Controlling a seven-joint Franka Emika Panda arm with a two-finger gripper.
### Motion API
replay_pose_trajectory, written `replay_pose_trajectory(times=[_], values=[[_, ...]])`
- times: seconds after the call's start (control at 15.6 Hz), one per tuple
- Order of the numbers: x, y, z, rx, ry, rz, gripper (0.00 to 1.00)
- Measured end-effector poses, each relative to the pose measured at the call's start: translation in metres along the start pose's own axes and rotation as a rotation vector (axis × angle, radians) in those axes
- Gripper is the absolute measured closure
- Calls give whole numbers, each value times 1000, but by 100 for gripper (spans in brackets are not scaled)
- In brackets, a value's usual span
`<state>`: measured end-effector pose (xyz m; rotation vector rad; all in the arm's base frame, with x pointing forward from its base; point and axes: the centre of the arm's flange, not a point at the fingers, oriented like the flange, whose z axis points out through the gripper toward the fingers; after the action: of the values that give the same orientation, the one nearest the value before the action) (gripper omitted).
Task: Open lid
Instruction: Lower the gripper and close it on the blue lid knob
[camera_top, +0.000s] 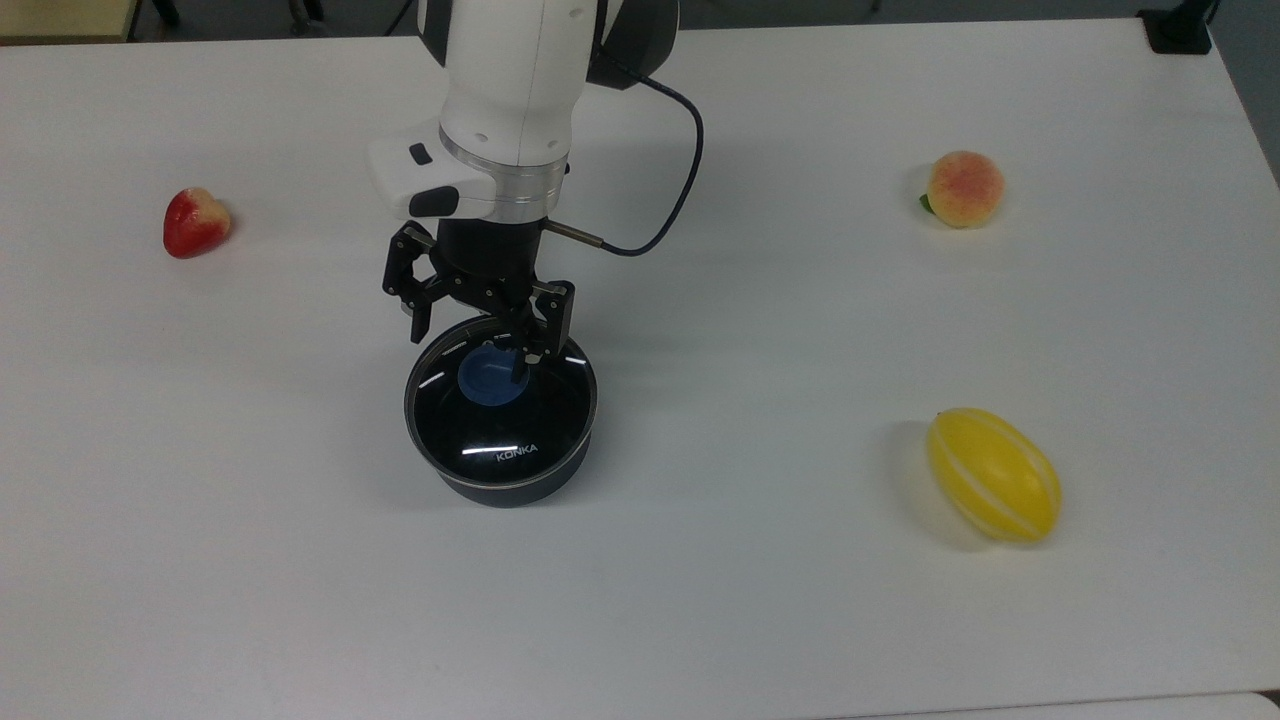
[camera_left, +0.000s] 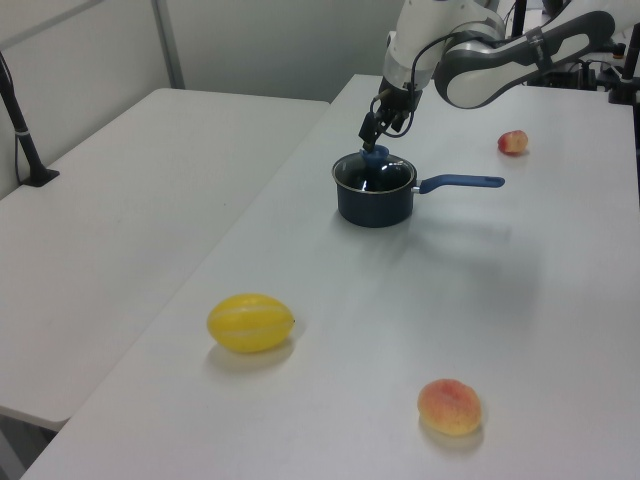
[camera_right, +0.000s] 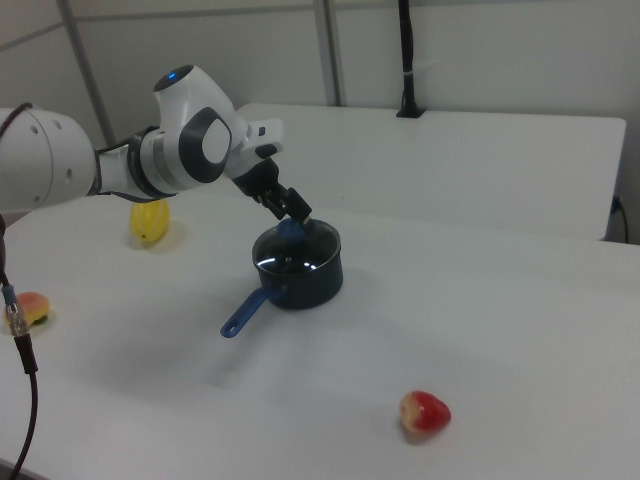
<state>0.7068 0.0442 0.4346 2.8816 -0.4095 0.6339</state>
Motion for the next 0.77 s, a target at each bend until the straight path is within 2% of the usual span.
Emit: replay_pose_trajectory(times=[0.77], values=[[-4, -7, 8, -6, 3, 38, 3]])
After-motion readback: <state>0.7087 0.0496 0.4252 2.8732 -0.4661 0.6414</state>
